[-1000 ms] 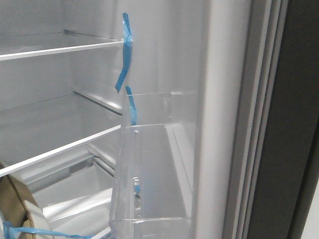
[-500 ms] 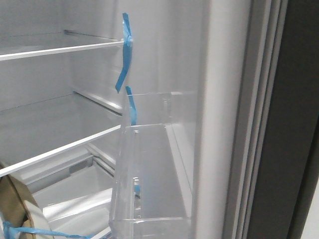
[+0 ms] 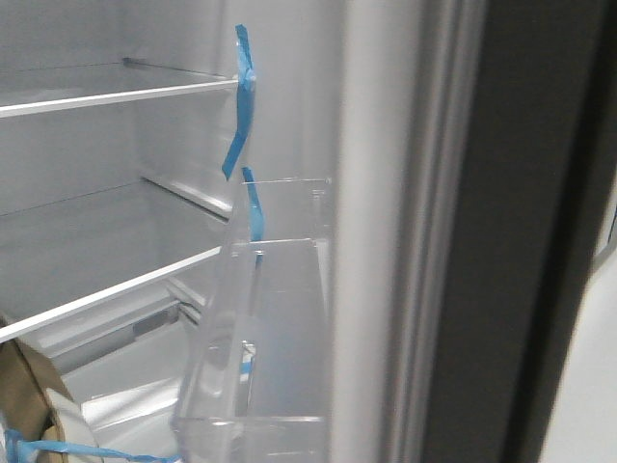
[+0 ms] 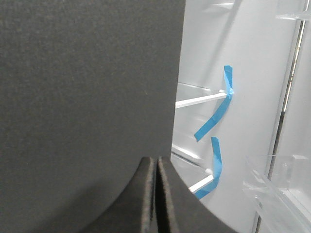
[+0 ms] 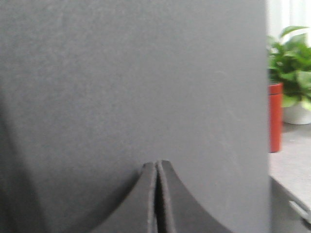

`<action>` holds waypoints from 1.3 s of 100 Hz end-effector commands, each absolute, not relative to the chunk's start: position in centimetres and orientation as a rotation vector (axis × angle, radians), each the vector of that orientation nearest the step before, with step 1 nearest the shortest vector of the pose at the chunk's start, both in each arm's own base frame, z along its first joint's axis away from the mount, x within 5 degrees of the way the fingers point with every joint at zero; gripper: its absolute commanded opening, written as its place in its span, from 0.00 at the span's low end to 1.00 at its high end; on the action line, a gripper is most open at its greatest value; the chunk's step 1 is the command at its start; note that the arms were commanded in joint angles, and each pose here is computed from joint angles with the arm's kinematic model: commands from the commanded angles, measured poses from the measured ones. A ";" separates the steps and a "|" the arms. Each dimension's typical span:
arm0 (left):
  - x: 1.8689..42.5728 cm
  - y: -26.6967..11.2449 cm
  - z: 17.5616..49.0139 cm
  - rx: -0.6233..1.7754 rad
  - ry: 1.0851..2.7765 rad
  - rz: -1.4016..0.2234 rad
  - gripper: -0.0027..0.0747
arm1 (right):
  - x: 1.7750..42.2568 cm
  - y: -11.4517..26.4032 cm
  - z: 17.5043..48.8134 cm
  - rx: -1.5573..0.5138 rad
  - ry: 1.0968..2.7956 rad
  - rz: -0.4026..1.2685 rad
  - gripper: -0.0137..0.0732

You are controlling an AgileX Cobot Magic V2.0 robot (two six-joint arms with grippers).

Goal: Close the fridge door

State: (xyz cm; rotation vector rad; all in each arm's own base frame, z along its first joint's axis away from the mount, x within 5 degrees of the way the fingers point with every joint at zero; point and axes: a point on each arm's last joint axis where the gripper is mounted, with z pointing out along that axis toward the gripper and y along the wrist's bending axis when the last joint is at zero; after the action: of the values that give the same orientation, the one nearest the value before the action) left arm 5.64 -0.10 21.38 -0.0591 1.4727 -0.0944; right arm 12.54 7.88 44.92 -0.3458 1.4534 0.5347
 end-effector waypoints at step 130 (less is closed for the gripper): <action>5.9 -0.1 21.0 -0.056 1.443 -0.106 0.01 | 30.5 28.9 46.9 -0.462 1.329 0.708 0.07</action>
State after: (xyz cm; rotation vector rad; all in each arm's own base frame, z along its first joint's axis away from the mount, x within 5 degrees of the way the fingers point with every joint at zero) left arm 5.64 -0.10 21.38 -0.0591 1.4727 -0.0944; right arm 30.53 29.72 44.41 -0.5089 1.4585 0.6986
